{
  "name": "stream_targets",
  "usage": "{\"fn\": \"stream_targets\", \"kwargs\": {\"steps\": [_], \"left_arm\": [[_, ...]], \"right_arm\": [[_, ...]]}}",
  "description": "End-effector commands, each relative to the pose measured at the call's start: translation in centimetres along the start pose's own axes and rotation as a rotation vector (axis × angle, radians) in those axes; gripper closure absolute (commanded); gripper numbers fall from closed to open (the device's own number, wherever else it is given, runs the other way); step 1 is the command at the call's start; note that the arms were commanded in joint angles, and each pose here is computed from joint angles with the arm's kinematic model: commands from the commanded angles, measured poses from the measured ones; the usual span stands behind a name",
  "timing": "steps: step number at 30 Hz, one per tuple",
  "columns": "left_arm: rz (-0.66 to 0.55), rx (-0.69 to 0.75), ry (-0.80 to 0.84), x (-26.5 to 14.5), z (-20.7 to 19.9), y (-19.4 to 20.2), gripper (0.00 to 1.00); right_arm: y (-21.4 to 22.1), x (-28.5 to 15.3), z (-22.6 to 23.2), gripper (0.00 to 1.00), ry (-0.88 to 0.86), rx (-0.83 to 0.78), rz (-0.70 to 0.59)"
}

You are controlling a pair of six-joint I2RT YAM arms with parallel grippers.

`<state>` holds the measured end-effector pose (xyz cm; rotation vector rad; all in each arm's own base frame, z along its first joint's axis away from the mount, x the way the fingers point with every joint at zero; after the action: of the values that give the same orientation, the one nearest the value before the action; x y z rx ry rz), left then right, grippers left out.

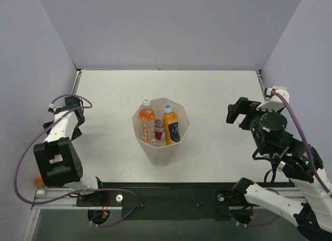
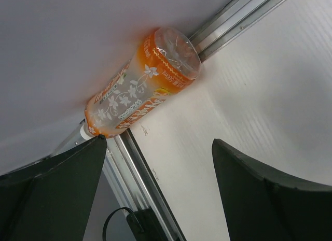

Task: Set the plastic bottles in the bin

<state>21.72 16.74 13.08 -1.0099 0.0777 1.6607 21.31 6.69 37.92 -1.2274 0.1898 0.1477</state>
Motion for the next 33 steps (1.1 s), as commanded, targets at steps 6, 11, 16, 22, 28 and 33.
{"fn": "stream_targets", "kwargs": {"steps": [6,11,16,22,28,33], "left_arm": [[0.113,0.004,-0.088,2.2,-0.2,-0.1,0.05],[0.134,0.04,-0.076,2.9,-1.3,-0.8,0.08],[0.232,0.088,-0.123,4.6,-0.9,0.0,0.22],[0.278,0.16,-0.169,5.8,-1.4,1.3,0.13],[0.267,0.186,-0.171,6.3,-1.6,1.2,0.09],[0.248,0.219,-0.215,6.5,-1.0,1.1,0.07]], "right_arm": [[-0.3,0.0,-1.0,0.1,0.043,-0.054,-0.013],[0.1,0.0,-0.8,0.1,0.026,-0.023,-0.012],[0.7,0.2,-1.6,0.1,0.054,-0.022,-0.027],[0.6,0.5,-1.4,0.1,0.064,-0.035,-0.025],[1.0,0.3,-0.9,0.1,0.032,0.03,-0.018],[1.5,0.6,-1.7,0.1,0.068,0.018,-0.026]]}}
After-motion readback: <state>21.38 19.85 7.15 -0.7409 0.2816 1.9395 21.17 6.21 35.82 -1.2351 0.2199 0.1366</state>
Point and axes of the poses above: each gripper's point midway between its finger pads, its own x axis out along the fingers, its own z axis along the line the jaws close on, y = z × x, the point moved 1 cm from there along -x, back along the fingers, and after that the axes turned 9 degrees about x, right-handed, at the moved point
